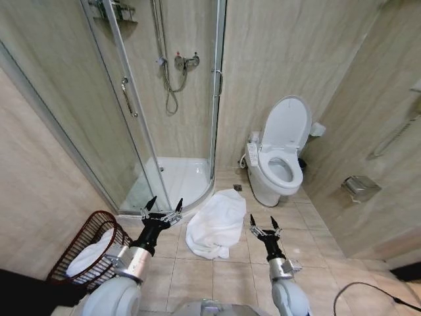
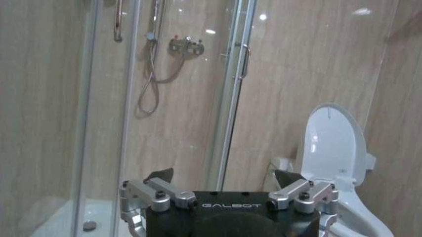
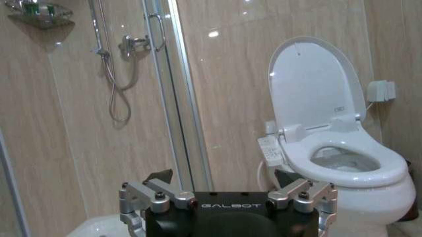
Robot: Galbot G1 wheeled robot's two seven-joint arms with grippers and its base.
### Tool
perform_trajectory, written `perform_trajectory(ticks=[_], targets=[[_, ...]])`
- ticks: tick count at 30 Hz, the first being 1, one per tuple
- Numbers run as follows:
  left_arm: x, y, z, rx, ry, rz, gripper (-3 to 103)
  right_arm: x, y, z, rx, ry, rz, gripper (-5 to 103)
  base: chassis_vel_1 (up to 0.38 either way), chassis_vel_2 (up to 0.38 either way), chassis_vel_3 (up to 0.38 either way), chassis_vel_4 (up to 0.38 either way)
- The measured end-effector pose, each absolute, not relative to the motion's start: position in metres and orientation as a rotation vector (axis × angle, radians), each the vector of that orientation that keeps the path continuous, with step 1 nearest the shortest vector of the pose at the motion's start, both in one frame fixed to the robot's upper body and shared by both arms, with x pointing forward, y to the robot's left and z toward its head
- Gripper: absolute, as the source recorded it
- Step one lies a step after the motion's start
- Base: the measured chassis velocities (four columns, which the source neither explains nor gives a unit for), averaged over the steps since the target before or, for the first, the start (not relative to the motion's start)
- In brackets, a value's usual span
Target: Discard the used towel into the hamper.
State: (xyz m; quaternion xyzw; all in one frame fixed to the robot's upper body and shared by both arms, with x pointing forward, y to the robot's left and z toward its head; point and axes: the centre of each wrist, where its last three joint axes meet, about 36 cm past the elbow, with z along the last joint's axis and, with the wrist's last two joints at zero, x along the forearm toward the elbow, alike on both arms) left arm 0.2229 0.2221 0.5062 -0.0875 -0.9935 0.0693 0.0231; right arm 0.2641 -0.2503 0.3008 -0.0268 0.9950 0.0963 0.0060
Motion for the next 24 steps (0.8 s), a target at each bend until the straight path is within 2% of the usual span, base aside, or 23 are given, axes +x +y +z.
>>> perform_trajectory(ticks=[17,24], targets=[[0.223,0.222,0.506,-0.271,-3.076,0.215,100,0.257,-0.246,0.296,-0.122,3.069,0.344,100,0.0,0.0,0.0,0.0],[0.223,0.222,0.506,-0.271,-3.076,0.214,100,0.262,-0.23,0.315,-0.178,3.058,0.414,100,0.039,0.037,0.031,0.037]])
